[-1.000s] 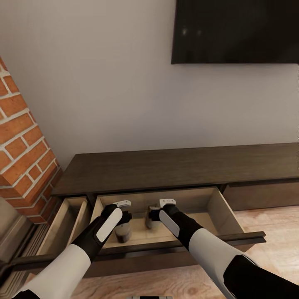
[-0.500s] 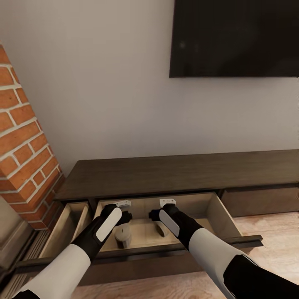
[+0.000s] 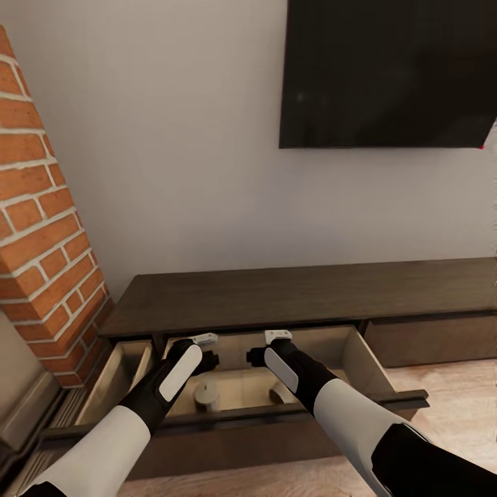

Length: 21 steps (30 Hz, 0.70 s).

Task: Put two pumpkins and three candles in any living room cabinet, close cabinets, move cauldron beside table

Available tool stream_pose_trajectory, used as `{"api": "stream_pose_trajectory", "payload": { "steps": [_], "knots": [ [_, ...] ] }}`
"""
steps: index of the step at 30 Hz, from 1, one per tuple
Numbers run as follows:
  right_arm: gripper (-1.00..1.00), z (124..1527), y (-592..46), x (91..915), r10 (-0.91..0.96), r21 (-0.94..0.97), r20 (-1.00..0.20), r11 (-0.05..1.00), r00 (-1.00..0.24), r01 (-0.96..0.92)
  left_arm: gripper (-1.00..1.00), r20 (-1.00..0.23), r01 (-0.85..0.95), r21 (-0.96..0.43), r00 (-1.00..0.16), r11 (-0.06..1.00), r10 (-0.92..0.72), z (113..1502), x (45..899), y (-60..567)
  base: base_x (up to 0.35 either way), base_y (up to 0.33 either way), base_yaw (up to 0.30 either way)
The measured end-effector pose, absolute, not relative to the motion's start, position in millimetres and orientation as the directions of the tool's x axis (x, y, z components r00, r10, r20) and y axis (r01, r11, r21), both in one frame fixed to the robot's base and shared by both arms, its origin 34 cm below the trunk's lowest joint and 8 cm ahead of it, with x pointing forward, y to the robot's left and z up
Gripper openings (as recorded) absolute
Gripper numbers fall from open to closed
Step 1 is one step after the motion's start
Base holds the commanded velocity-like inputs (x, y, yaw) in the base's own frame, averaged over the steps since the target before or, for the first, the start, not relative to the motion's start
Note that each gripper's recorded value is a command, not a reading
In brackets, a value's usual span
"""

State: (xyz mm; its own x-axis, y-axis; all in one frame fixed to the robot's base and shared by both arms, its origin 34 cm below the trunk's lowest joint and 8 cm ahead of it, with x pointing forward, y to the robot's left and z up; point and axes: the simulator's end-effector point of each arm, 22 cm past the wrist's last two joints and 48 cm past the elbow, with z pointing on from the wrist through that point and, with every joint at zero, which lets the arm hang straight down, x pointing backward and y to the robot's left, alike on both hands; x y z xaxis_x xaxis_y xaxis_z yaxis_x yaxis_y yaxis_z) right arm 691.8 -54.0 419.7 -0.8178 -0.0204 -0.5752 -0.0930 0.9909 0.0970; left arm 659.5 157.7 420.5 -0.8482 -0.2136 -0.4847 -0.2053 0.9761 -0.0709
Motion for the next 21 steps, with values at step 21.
{"api": "stream_pose_trajectory", "payload": {
  "steps": [21],
  "knots": [
    [1.00, 475.1, -52.4, 696.4, -0.017, 0.094, -0.643, 0.990, -0.766, -0.101, 1.00, -0.556, -0.195, -0.081, -0.805, 0.978, -0.207, 472.3, 663.8, 156.2, -0.087, 0.036, 0.000]
  ]
}}
